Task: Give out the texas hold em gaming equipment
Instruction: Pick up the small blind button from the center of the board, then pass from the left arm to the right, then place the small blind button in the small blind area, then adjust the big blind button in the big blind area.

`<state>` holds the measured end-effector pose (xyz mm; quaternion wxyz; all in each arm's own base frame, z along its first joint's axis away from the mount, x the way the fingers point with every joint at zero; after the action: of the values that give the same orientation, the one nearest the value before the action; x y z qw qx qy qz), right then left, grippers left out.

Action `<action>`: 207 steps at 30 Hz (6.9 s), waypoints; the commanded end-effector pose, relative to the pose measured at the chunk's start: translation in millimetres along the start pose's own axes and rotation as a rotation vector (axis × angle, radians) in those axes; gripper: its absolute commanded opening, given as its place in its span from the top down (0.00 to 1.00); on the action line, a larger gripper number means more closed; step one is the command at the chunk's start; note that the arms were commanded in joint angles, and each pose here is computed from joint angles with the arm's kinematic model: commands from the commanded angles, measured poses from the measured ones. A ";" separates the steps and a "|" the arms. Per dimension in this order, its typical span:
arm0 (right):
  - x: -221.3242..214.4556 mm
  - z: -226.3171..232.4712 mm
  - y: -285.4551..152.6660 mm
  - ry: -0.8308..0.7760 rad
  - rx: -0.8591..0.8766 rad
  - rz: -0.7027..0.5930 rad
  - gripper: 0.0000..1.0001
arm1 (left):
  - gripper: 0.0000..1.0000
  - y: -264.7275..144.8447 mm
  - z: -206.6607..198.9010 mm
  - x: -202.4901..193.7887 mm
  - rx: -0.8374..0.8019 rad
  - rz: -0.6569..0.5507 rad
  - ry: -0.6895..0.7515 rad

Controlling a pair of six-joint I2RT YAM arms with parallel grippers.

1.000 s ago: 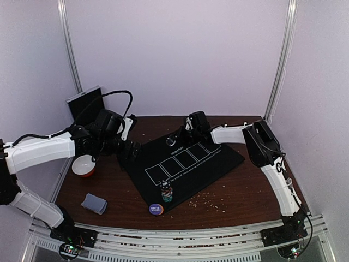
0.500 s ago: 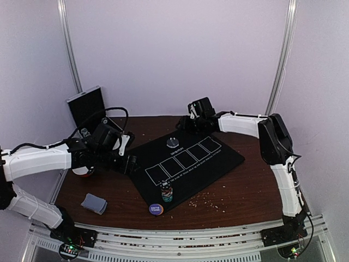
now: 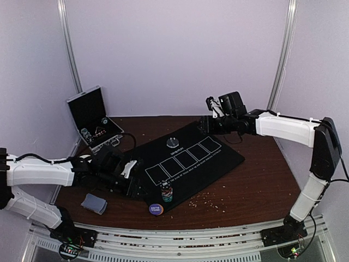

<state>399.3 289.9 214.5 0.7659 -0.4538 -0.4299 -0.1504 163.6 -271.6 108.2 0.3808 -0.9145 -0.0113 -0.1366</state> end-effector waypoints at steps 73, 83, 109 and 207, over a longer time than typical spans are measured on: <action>-223.2 196.1 -67.8 -0.461 0.521 0.193 0.47 | 1.00 -2.9 -4.7 -11.9 -0.042 -0.076 0.002; -156.9 196.1 -98.6 -0.513 0.544 0.087 0.45 | 1.00 -101.5 -44.1 55.6 0.041 -0.507 0.145; 16.4 217.1 -138.8 -0.145 0.910 -0.372 0.45 | 1.00 -133.5 -193.4 81.1 -0.475 -0.560 0.565; -120.9 -160.9 -85.6 0.267 -0.227 0.165 0.44 | 0.09 57.8 -4.9 -30.8 0.368 -0.095 0.598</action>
<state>366.1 91.1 131.8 0.7703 -0.5456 -0.2625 -0.2003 124.4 -308.8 54.3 0.5330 -0.7325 0.0595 -0.4193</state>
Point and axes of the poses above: each gripper's point midway between its finger pads, its own y axis out along the fingers, its own z axis along the line the jaws close on, x = y × z, the point moved 2 cm from there along -y, back along the fingers, and after that the axes turned 11 degrees about -y, right-handed, at the moved point
